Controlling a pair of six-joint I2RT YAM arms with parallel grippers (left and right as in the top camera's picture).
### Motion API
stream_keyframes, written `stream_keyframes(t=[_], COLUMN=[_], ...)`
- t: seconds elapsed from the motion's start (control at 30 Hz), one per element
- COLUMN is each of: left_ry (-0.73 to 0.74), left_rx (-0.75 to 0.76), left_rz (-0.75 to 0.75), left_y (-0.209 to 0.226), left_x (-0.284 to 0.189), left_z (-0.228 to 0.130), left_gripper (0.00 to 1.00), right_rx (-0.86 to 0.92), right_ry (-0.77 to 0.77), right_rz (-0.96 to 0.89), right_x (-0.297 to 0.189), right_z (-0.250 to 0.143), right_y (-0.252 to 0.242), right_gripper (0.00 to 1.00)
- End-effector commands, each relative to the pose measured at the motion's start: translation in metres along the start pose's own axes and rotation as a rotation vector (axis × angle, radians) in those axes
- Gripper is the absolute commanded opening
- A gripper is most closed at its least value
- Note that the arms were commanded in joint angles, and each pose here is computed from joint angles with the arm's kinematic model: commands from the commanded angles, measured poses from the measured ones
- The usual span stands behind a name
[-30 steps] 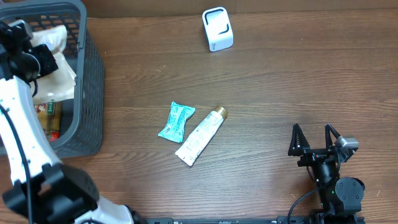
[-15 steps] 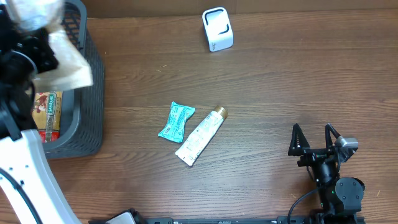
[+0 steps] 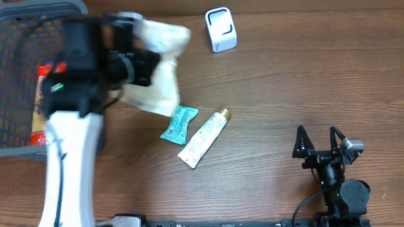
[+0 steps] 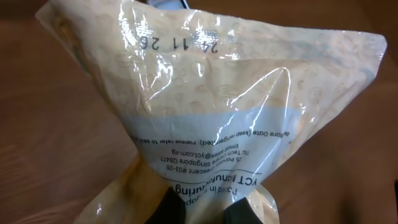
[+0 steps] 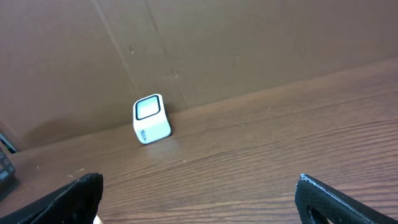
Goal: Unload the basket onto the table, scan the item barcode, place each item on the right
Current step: 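Lift the clear bag out and lay it right of the bottle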
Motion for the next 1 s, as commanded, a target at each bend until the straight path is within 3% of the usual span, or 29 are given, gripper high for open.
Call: stream_keyframes(t=[0.0, 0.3, 0.57, 0.67, 0.77, 0.8, 0.83, 0.97], left_ry=[0.165, 0.464, 0.494, 0.482, 0.472, 0.469, 0.448, 0.409], left_rx=[0.028, 0.071, 0.046, 0.027, 0.032, 0.041, 0.05, 0.045], left_rz=[-0.032, -0.049, -0.049, -0.06, -0.08, -0.083, -0.081, -0.069], left_y=[-0.01, -0.039, -0.076, -0.086, -0.096, -0.098, -0.099, -0.096], left_x=[0.058, 0.176, 0.238, 0.251, 0.258, 0.258, 0.259, 0.257], left_z=[-0.03, -0.102, -0.142, -0.149, -0.153, -0.154, -0.152, -0.137], left_gripper=[0.04, 0.04, 0.04, 0.09, 0.3, 0.42, 0.7, 0.96], right_rx=[0.003, 0.003, 0.003, 0.003, 0.003, 0.003, 0.003, 0.003], right_ry=[-0.003, -0.003, -0.004, -0.003, -0.004, -0.003, -0.003, -0.003], right_rz=[0.004, 0.005, 0.004, 0.004, 0.005, 0.005, 0.005, 0.004], right_x=[0.0, 0.0, 0.0, 0.0, 0.0, 0.0, 0.0, 0.0], right_z=[-0.002, -0.002, -0.002, -0.002, -0.002, -0.002, -0.002, -0.002], right_y=[0.001, 0.001, 0.001, 0.001, 0.001, 0.001, 0.001, 0.001], right_gripper=[1.0, 1.0, 1.0, 1.0, 1.0, 1.0, 1.0, 1.0])
Point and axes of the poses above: each gripper's point midway between its finger pads, its own x axis out along the fingers, its own y axis along the line the jaws close on, z = x × y, the point moved 5 cm from there along -x, back along the fingers, and after that the axes turned 15 degrees about -x, right-handed, at the moved point
